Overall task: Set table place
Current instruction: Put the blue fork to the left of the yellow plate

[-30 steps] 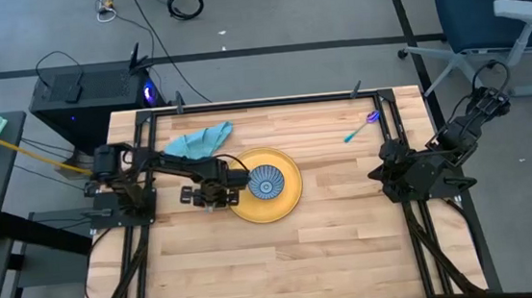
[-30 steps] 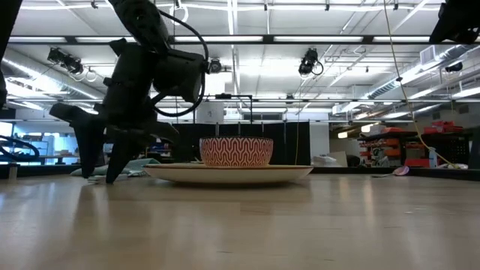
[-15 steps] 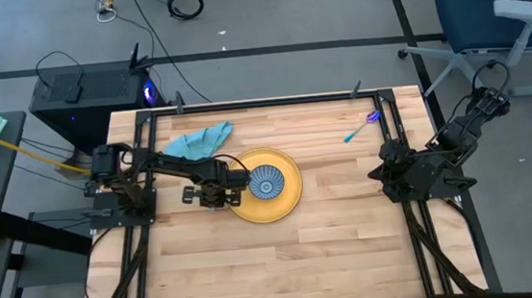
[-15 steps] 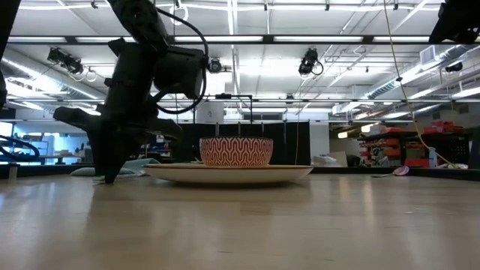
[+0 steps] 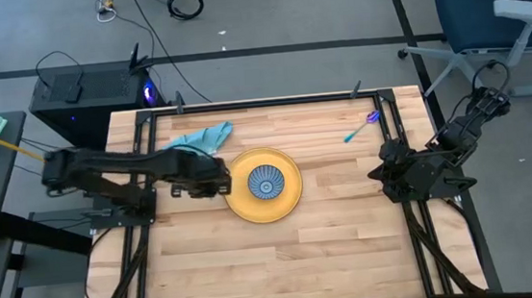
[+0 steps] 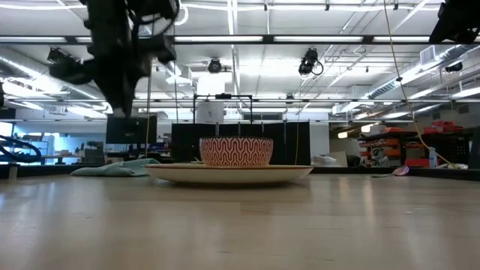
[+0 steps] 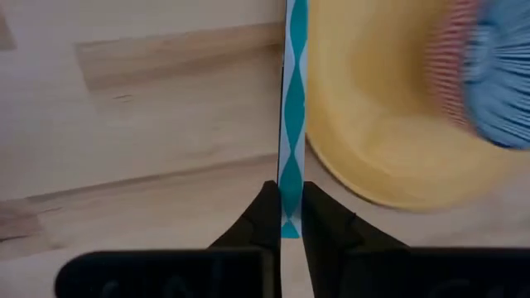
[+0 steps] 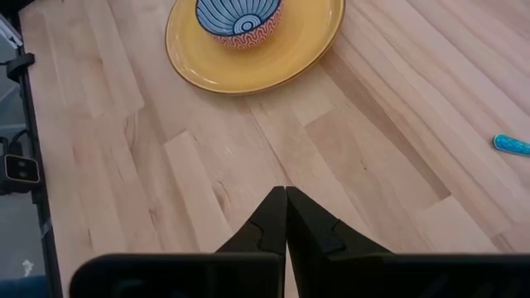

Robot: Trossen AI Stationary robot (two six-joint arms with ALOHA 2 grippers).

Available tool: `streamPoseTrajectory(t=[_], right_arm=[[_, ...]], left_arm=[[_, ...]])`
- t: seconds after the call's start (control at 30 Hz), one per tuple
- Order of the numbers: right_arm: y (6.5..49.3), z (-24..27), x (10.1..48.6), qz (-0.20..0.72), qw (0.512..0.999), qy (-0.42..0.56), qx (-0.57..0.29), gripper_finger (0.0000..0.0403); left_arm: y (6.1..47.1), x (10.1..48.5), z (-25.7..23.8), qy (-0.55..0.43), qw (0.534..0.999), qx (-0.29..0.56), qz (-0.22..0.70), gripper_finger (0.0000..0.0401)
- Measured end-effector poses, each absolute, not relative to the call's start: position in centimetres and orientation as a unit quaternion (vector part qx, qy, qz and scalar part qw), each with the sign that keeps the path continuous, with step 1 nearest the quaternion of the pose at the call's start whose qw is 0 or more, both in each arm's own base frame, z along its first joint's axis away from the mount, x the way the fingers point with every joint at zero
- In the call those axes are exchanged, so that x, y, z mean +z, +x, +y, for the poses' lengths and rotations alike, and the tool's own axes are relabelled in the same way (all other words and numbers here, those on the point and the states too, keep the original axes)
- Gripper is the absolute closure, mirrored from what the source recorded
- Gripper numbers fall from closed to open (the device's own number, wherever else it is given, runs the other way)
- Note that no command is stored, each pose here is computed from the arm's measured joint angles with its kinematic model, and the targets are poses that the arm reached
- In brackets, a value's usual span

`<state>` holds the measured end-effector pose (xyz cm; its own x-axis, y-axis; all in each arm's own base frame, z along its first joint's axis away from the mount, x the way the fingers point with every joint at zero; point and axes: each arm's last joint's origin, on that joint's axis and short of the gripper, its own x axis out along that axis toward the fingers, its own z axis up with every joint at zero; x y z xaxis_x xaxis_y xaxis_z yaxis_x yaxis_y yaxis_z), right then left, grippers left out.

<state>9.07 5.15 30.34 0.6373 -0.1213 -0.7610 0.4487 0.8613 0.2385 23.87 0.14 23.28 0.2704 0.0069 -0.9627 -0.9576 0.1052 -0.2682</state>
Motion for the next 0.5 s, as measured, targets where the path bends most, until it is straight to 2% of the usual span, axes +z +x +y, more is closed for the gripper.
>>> streamPoseTrajectory(t=[0.27, 0.5], right_arm=[[9.1, 5.2, 30.3, 0.396, 0.881, 0.205, -0.159, 0.0391], [9.1, 5.2, 30.3, 0.396, 0.881, 0.204, -0.159, 0.0391]], left_arm=[[20.0, 28.3, 0.2, -0.597, 0.629, 0.344, 0.361, 0.0369], [17.7, 30.9, -0.1, -0.624, 0.661, 0.311, 0.278, 0.0369]])
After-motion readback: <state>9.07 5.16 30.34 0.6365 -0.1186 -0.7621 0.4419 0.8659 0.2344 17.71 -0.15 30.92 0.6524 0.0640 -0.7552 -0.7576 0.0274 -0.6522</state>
